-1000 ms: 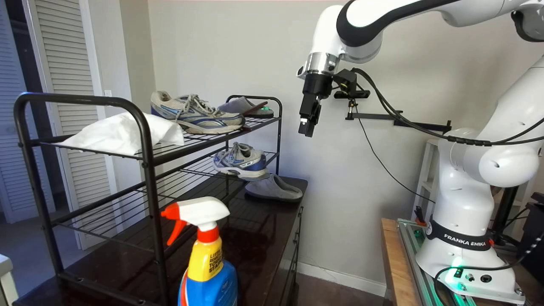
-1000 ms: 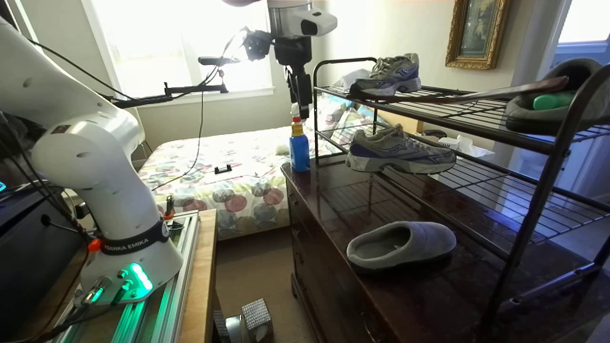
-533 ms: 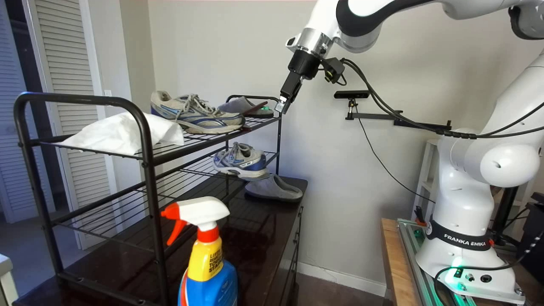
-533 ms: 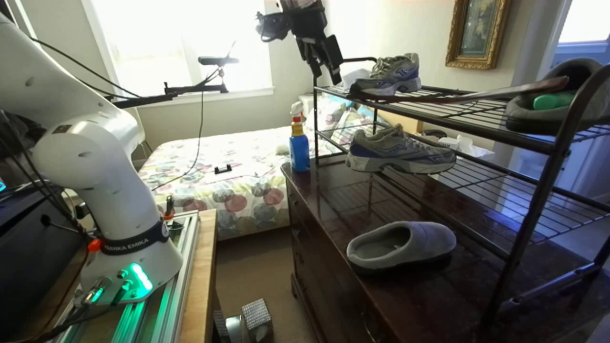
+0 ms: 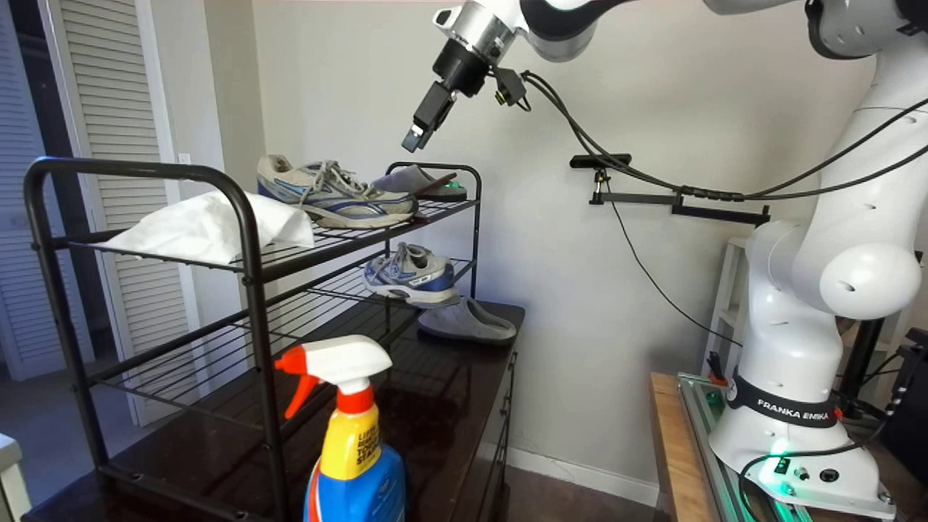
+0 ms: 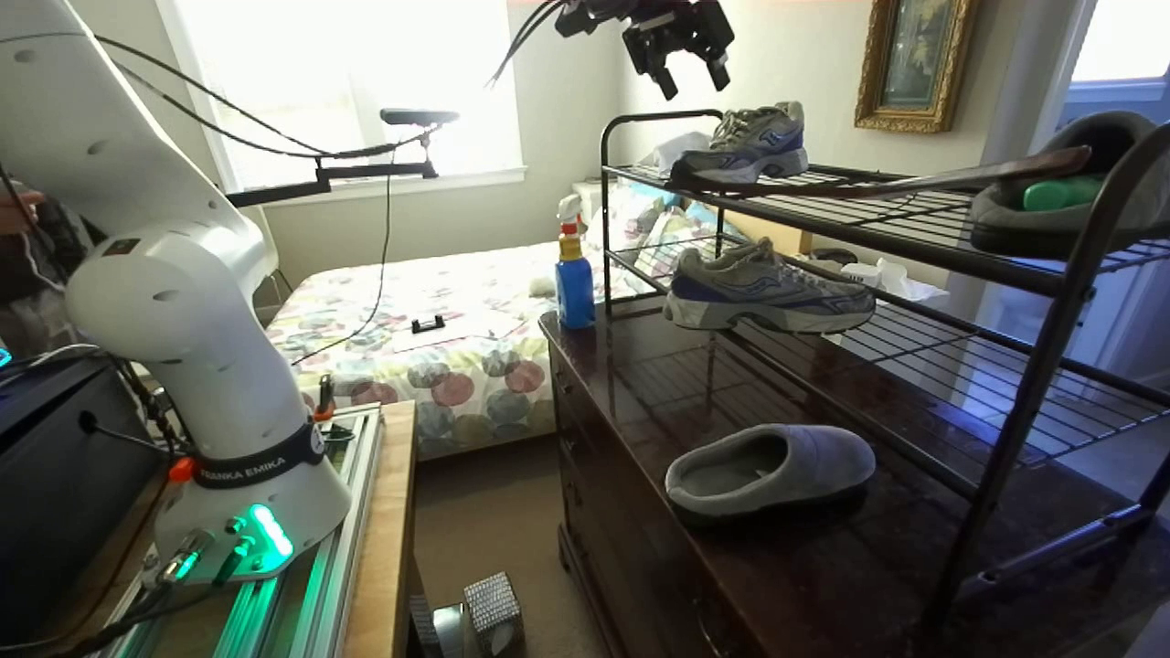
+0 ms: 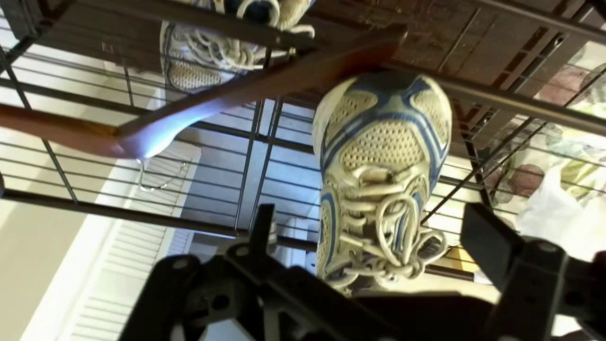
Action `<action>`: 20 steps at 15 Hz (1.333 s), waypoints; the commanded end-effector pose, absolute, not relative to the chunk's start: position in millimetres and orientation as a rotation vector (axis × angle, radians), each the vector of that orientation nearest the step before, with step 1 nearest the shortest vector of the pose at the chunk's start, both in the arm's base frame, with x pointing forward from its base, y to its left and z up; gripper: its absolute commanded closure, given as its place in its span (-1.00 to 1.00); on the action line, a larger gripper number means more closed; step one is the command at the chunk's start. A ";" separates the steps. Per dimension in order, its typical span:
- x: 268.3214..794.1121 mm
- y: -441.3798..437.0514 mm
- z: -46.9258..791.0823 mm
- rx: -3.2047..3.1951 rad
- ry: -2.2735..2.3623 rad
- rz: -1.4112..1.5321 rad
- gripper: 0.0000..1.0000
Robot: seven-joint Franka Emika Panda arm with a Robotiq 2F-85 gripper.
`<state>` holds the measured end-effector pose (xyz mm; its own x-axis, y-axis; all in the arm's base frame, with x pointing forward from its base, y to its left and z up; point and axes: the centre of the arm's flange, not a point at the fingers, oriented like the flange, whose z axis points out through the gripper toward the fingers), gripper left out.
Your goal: Pick up the shoe from the top shelf and put it in the first shelf
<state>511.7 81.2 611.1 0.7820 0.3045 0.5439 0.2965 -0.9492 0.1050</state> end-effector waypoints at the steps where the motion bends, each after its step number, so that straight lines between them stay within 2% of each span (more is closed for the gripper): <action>1: 578.1 104.4 635.7 2.890 0.475 0.948 -1.00; 4: 610.3 117.4 645.5 2.875 0.513 0.992 -1.00; 5: 609.1 118.2 646.8 2.885 0.541 0.992 -1.00; 6: 581.9 108.1 633.7 2.900 0.523 0.985 -1.00; 12: 598.9 114.0 633.0 2.902 0.538 1.033 -1.00; 20: 668.7 118.5 659.5 2.686 0.755 1.137 -1.00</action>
